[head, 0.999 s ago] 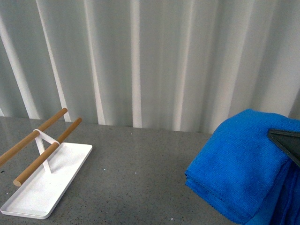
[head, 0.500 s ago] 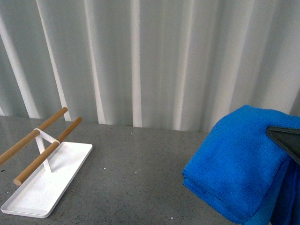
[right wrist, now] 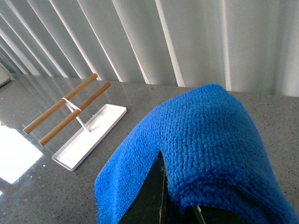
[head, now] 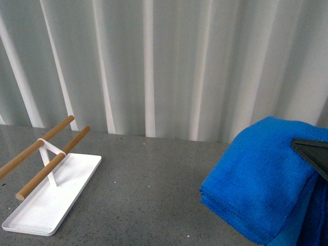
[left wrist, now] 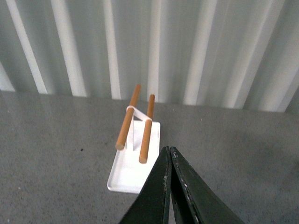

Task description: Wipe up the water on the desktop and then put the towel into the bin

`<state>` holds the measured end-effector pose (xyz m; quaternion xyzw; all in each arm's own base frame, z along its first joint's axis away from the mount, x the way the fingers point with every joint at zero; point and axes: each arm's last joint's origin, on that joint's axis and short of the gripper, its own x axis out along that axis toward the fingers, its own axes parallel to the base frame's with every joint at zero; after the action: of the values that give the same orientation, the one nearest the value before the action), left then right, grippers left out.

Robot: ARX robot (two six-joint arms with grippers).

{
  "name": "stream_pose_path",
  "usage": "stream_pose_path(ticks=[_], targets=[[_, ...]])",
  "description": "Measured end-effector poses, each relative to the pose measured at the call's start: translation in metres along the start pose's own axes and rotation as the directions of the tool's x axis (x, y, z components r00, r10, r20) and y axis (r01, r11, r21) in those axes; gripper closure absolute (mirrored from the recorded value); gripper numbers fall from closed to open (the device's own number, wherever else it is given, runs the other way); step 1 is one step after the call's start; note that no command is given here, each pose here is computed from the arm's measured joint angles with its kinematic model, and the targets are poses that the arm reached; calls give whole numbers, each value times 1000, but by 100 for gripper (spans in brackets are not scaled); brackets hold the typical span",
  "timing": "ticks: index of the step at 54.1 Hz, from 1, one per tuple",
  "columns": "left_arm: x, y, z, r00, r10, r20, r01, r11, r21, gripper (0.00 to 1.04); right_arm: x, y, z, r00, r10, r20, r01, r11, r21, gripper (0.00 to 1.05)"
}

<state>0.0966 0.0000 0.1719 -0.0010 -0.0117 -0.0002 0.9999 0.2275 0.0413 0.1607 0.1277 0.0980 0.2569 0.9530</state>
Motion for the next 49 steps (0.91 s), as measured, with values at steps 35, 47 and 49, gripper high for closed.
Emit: stream_pose_path(ticks=[35,47,49], targets=[[0,0,0,1000,0,-1,0,1000,0,57,55,-13,-13,917,-218,-334,228,974,-8,101],[0,0,0,1000,0,-1,0,1000,0,6,119,-27,-82,745,-183,-641,248,969,11,101],[0,0,0,1000,0,-1,0,1000,0,6,126,-24,-92,736,-173,-655,234,972,6,101]])
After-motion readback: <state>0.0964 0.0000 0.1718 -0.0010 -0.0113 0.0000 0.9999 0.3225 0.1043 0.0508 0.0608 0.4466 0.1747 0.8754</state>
